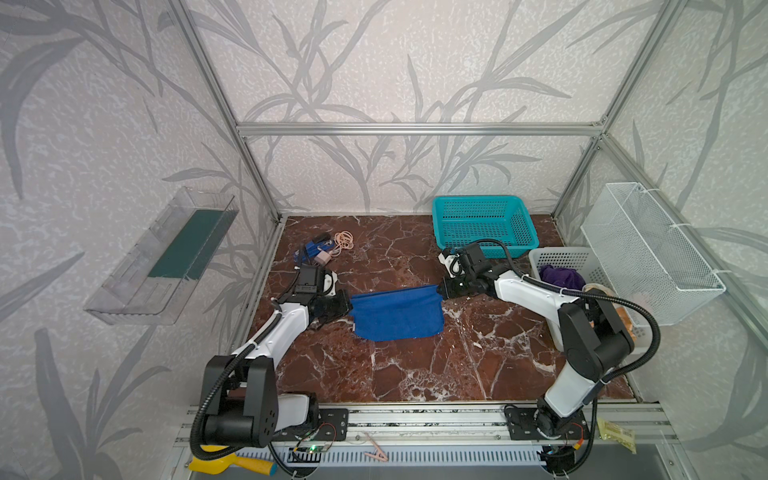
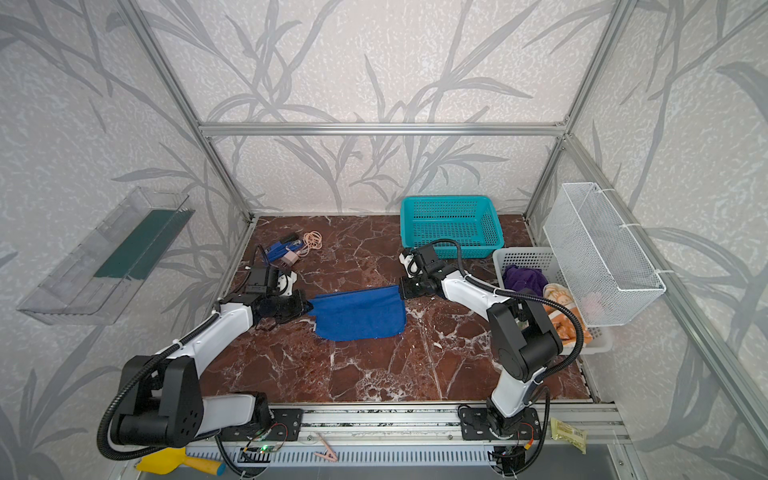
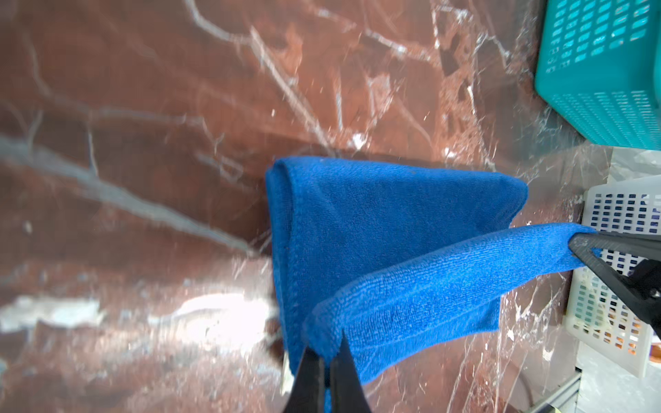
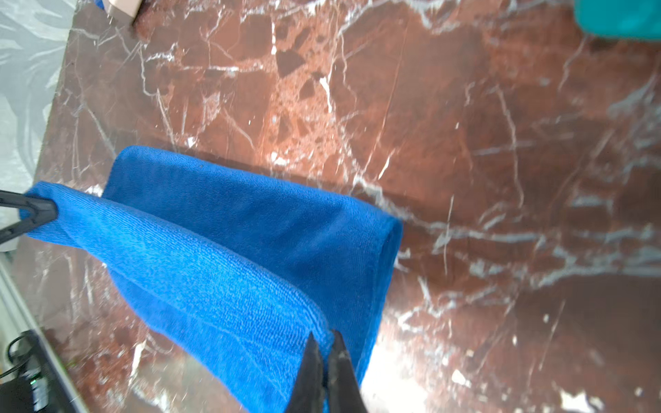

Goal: Fold and stack the towels
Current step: 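Lay the folded edge down and open both grippers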

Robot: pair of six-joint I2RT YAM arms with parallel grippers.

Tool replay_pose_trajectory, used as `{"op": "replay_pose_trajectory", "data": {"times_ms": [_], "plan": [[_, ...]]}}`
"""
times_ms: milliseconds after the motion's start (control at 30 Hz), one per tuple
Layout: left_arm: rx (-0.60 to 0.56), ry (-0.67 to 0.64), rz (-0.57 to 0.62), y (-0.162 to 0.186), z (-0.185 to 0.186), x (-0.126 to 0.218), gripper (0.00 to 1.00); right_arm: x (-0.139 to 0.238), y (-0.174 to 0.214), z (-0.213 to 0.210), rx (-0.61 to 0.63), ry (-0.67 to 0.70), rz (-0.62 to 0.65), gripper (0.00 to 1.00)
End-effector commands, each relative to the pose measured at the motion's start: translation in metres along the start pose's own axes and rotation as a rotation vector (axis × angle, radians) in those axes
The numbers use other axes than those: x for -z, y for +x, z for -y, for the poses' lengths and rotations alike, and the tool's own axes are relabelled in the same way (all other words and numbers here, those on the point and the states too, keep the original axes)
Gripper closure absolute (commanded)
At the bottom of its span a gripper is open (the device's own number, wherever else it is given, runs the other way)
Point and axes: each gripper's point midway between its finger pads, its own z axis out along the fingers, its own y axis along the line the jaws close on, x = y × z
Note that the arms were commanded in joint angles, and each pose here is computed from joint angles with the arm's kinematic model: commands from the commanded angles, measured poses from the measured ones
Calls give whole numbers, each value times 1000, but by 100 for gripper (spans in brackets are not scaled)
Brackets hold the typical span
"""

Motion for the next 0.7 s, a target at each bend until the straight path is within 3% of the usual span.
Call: {"op": "replay_pose_trajectory", "data": {"times_ms": [0,467,500,533,600,667], "plan": [[49,-23,-2,13,-5,8,100,15,11,-2,-41,-8,-20,100],[86,-68,-42,53,-17,5,100,13,50,3,-66,-12,-111,100],[86,-83,-40,52,-19,5,99,13,54,3,-69,-12,-118,100],[89,-101,-42,53,-22,5,92,13,57,4,-72,-12,-124,100],[93,-152,-44,52,-29,9,72,15,64,3,-81,-14,-144,79],[83,-189,-29,46,-30,16,61,21,69,2,-82,-16,-156,60]]}}
